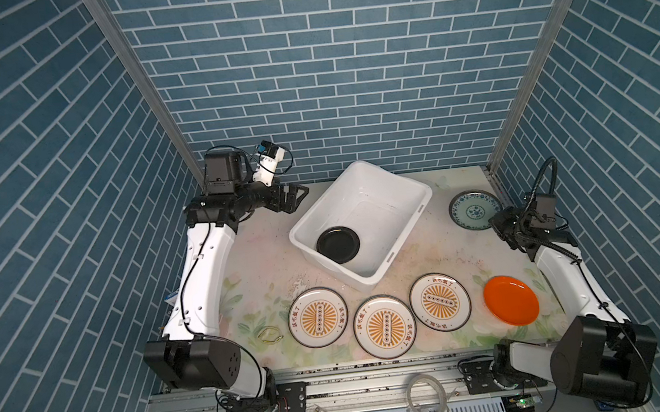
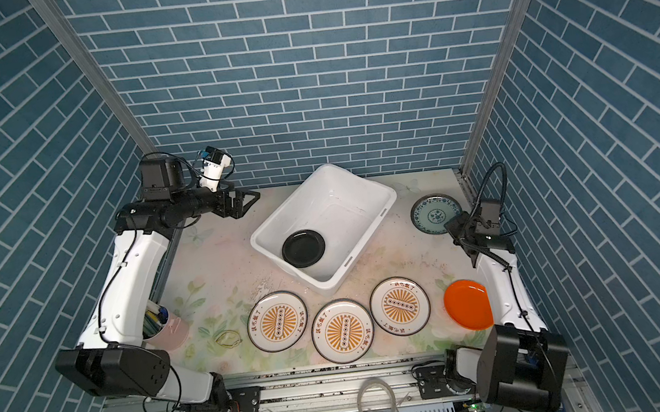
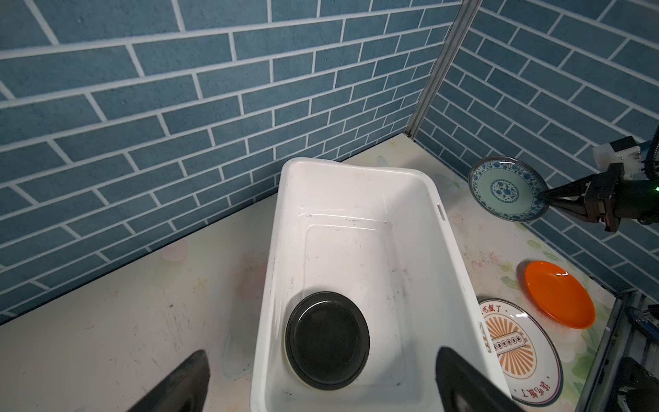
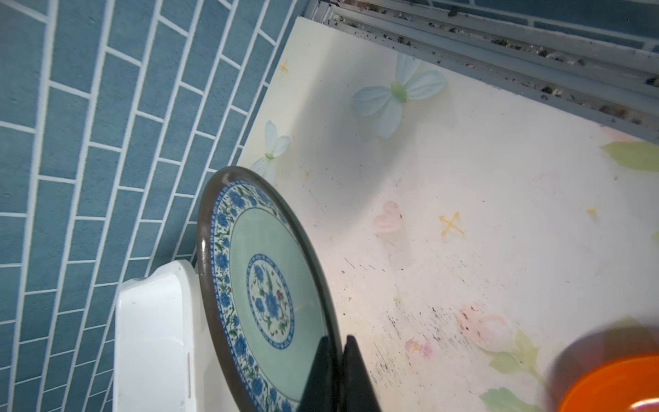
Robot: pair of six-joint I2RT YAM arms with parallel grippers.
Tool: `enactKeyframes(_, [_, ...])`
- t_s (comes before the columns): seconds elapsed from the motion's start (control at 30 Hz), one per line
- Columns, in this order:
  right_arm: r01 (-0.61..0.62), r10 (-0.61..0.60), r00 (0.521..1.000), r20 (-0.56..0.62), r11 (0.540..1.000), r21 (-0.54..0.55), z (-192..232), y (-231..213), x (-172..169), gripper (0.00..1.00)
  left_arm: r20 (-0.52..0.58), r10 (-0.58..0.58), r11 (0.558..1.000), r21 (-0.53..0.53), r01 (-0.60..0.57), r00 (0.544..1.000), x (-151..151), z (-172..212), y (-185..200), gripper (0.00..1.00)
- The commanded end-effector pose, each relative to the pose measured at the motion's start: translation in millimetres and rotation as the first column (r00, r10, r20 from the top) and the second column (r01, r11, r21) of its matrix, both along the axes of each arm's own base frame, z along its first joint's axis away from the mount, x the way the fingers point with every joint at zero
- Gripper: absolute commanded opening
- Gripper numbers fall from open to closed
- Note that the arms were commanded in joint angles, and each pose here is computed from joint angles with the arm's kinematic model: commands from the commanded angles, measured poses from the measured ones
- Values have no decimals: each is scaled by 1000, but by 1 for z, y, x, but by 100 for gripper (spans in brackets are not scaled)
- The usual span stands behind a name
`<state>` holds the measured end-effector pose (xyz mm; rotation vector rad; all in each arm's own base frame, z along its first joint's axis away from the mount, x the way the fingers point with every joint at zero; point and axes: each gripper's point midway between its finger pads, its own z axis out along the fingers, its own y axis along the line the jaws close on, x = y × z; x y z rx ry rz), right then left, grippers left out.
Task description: Place the plates into the plastic bin on the countertop
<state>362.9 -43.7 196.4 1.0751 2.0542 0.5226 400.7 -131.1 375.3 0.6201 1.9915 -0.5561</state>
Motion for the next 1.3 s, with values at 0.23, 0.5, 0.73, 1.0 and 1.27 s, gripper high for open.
enactKeyframes(0.23, [-46,47,996,82,999,-15,45,5,15,0,26,-11,1000,-12,11,1000,2,11,-5,100])
enactKeyframes(0.5, [-71,74,990,122,997,-29,67,11,27,0,32,-13,1000,-10,13,999,2,11,-5,100])
enactKeyframes(0.73, [-100,105,984,146,994,-42,82,17,35,0,34,-12,1000,-10,12,999,3,12,-5,100])
enactKeyframes(1.0, [-208,226,958,177,972,-112,109,49,49,0,38,-4,1000,-4,5,999,2,12,-3,99])
enactKeyframes(1.27, [-387,411,886,217,911,-146,137,101,77,0,-9,47,998,-29,-48,999,12,6,1,99])
